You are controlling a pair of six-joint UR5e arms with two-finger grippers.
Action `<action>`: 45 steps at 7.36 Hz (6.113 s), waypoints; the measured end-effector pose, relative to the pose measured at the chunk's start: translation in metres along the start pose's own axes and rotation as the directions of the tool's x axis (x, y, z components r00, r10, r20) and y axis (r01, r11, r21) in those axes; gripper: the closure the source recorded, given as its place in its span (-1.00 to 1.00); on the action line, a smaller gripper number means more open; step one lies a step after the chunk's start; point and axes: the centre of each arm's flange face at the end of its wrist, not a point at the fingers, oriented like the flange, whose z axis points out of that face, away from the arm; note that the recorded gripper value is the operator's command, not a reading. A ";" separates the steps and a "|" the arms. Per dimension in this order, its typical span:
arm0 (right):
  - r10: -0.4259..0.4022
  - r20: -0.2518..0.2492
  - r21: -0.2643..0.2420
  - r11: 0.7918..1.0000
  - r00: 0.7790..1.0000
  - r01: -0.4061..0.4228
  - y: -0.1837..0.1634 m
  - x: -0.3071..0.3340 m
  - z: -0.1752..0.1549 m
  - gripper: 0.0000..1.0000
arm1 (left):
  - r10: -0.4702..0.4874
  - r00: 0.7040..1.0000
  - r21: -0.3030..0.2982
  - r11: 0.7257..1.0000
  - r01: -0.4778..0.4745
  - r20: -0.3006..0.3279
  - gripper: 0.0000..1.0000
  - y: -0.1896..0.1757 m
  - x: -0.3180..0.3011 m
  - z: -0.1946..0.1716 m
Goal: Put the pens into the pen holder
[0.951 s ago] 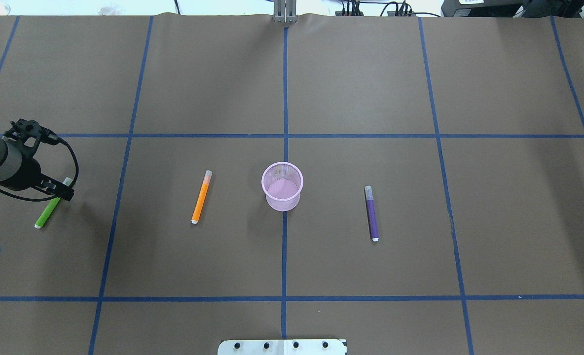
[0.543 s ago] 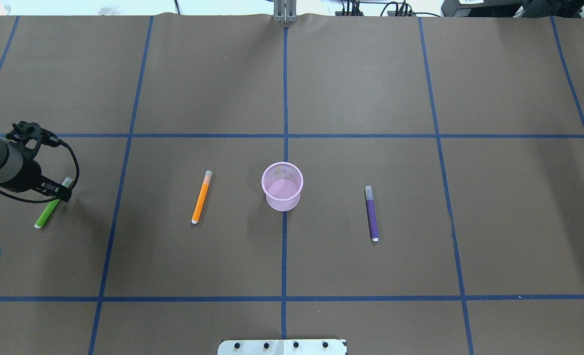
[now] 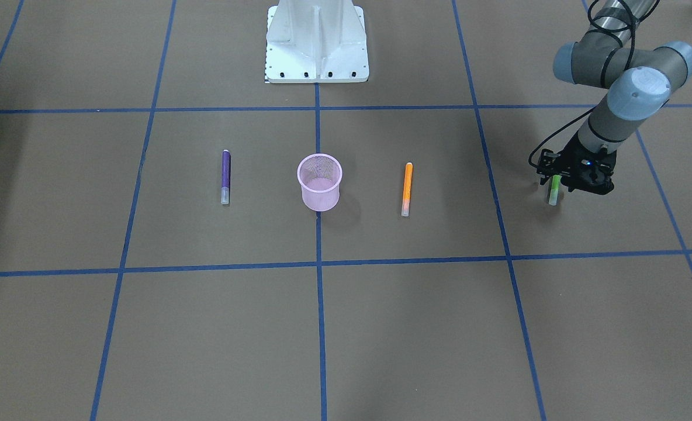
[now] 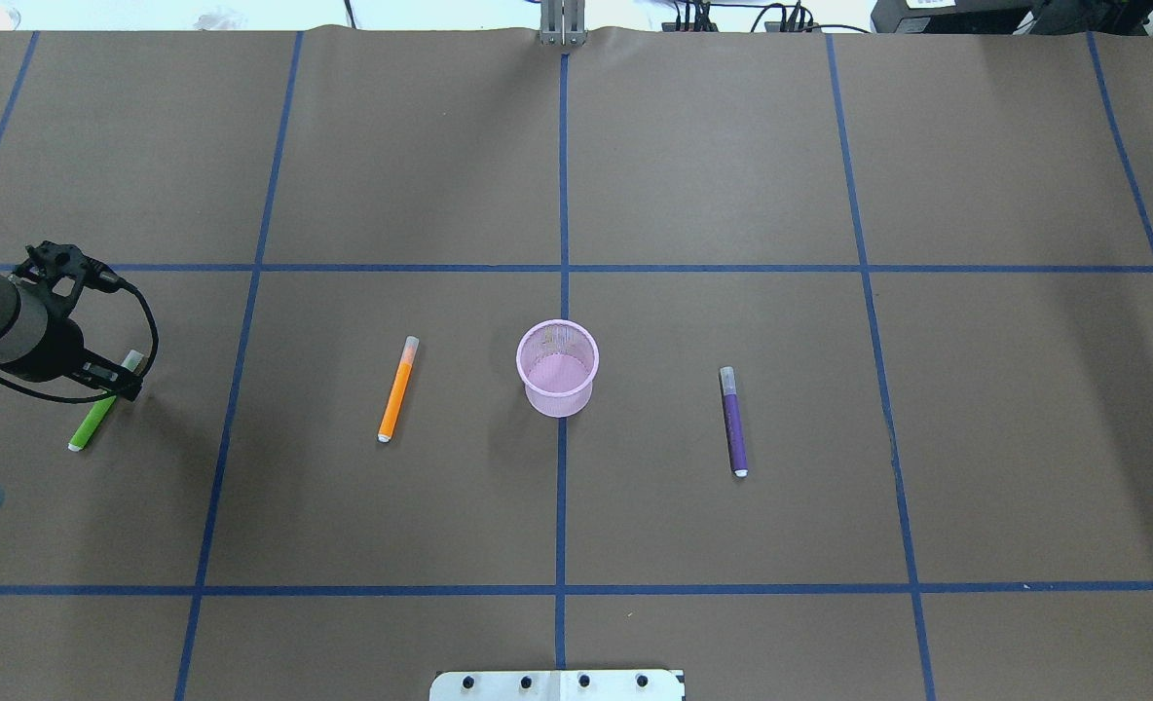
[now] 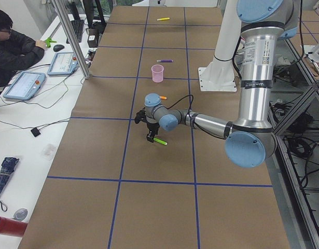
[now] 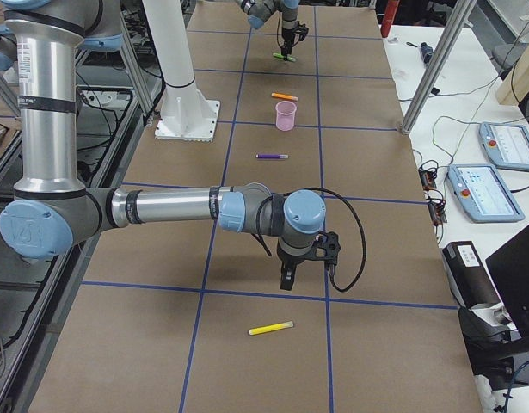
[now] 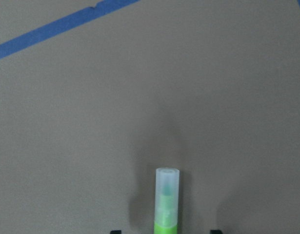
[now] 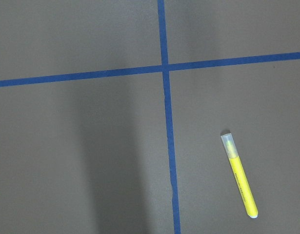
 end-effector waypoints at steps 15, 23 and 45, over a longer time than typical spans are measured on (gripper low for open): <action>-0.006 0.000 0.008 1.000 1.000 0.006 -0.003 -0.002 -0.004 -0.99 | -0.034 0.999 0.022 0.999 0.035 -0.025 1.00 -0.001 0.013 -0.017; -0.070 -0.005 0.026 0.997 0.998 0.070 -0.016 0.041 0.051 -0.99 | -0.057 0.991 0.273 0.958 0.089 -0.122 1.00 -0.081 0.056 -0.136; -0.286 -0.029 -0.046 0.957 0.958 0.285 -0.021 0.102 0.188 -0.03 | -0.058 0.989 0.403 0.909 0.107 -0.134 1.00 -0.144 0.102 -0.177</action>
